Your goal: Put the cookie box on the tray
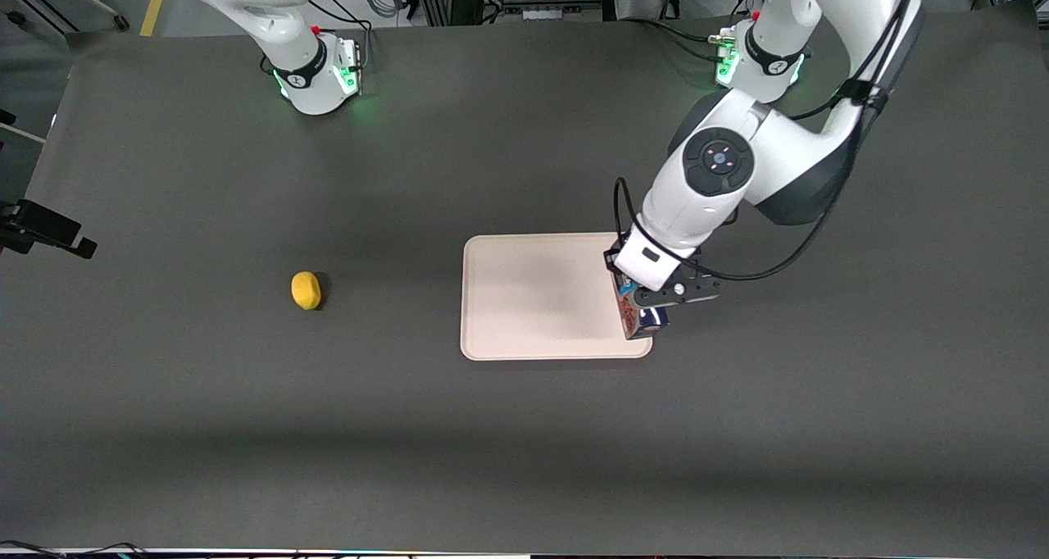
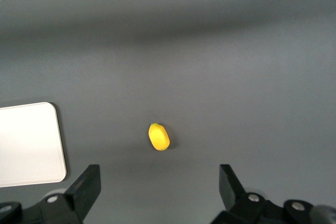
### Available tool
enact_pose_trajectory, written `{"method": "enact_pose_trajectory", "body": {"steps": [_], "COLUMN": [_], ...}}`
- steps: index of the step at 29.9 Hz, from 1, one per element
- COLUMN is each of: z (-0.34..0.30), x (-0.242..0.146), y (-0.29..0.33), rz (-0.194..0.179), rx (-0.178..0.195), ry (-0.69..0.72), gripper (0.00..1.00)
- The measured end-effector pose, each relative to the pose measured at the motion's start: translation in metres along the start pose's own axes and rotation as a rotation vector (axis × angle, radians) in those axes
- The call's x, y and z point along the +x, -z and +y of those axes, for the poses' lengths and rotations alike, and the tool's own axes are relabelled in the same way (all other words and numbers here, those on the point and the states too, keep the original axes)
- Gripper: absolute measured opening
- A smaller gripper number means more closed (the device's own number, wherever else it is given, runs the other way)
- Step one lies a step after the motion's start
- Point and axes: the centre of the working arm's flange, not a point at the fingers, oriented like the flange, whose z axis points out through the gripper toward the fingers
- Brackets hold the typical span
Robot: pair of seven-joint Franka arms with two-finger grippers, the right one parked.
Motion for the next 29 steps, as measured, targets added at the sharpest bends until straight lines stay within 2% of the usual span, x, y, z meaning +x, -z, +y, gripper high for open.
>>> {"method": "enact_pose_trajectory", "body": {"steps": [9, 11, 16, 22, 29], "z": [-0.022, -0.022, -0.018, -0.019, -0.019], "x": [-0.01, -0.011, -0.012, -0.013, -0.013], "y": [-0.011, -0.011, -0.007, -0.006, -0.006], "rz": [0.004, 0.008, 0.019, 0.022, 0.023], "rx": [0.001, -0.015, -0.084, -0.102, -0.106], "ry": [0.017, 0.022, 0.033, 0.04, 0.041], "gripper": [1.0, 1.0, 1.0, 1.0, 1.0]}}
